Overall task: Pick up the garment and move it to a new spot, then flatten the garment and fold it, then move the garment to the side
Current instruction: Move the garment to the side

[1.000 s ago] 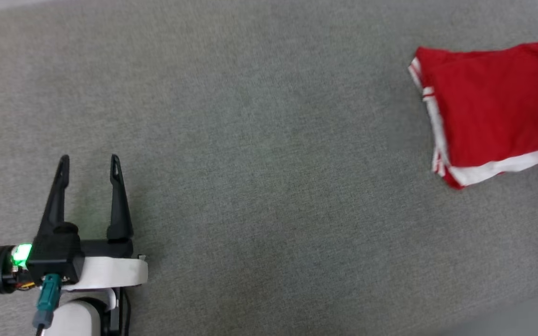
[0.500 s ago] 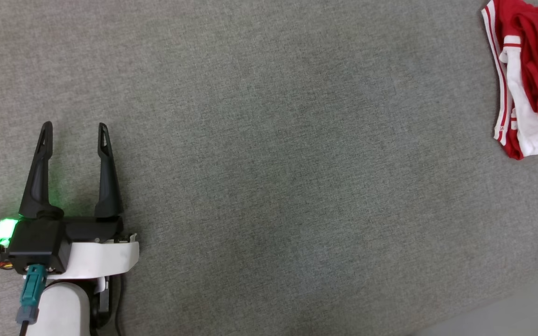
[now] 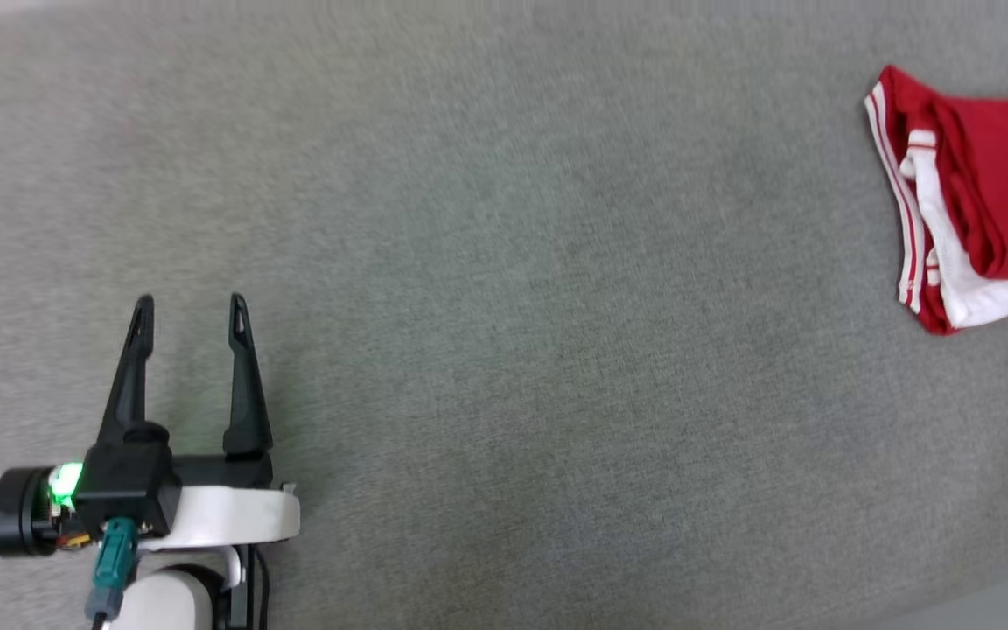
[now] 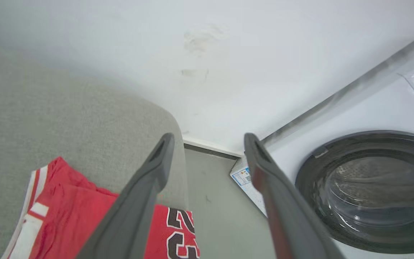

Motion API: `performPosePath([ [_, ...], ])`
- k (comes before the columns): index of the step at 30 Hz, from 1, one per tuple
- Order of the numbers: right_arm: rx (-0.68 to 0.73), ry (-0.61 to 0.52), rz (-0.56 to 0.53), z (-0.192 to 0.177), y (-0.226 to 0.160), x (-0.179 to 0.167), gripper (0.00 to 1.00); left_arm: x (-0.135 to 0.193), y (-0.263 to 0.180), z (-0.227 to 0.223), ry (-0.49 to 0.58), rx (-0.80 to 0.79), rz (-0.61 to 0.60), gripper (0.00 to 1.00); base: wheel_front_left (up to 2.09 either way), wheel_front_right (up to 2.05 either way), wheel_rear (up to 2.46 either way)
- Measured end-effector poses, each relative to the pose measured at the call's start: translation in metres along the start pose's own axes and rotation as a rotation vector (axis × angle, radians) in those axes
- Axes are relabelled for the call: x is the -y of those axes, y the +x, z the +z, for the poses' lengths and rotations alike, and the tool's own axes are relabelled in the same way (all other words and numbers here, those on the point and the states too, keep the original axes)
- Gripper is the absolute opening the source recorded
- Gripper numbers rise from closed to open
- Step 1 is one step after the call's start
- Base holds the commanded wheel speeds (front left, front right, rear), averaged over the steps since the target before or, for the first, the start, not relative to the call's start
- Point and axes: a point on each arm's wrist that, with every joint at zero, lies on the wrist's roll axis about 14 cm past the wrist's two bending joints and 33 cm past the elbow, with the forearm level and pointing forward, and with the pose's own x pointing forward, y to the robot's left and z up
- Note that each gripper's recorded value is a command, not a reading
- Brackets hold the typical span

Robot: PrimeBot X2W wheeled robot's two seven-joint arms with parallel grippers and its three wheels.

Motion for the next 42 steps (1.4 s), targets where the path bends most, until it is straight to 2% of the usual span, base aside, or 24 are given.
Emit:
performPosePath([
  [2, 0.112, 0.005, 0.002, 0.026, -0.004, -0.007, 1.00, -0.004, -0.008, 0.009, 0.002, 0.010, 0.020, 1.00, 0.00, 0.00, 0.00],
  [8, 0.417, 0.116, 0.045, 0.093, -0.028, -0.048, 1.00, -0.016, -0.032, 0.034, 0.008, 0.037, 0.072, 1.00, 0.00, 0.00, 0.00],
  [17, 0.683, 0.358, 0.194, 0.159, -0.094, -0.128, 1.00, -0.045, -0.079, 0.057, 0.023, 0.056, 0.182, 1.00, 0.00, 0.00, 0.00],
  [22, 0.721, 0.450, 0.262, 0.162, -0.128, -0.160, 1.00, -0.057, -0.098, 0.065, 0.023, 0.065, 0.224, 1.00, 0.00, 0.00, 0.00],
  [27, 0.671, 0.533, 0.304, 0.143, -0.150, -0.184, 1.00, -0.063, -0.113, 0.070, 0.027, 0.072, 0.249, 1.00, 0.00, 0.00, 0.00],
  [33, 0.607, 0.586, 0.310, 0.116, -0.173, -0.197, 1.00, -0.065, -0.129, 0.069, 0.025, 0.063, 0.261, 1.00, 0.00, 0.00, 0.00],
  [42, 0.538, 0.623, 0.269, 0.082, -0.201, -0.197, 1.00, -0.060, -0.147, 0.064, 0.009, 0.045, 0.249, 1.00, 0.00, 0.00, 0.00],
])
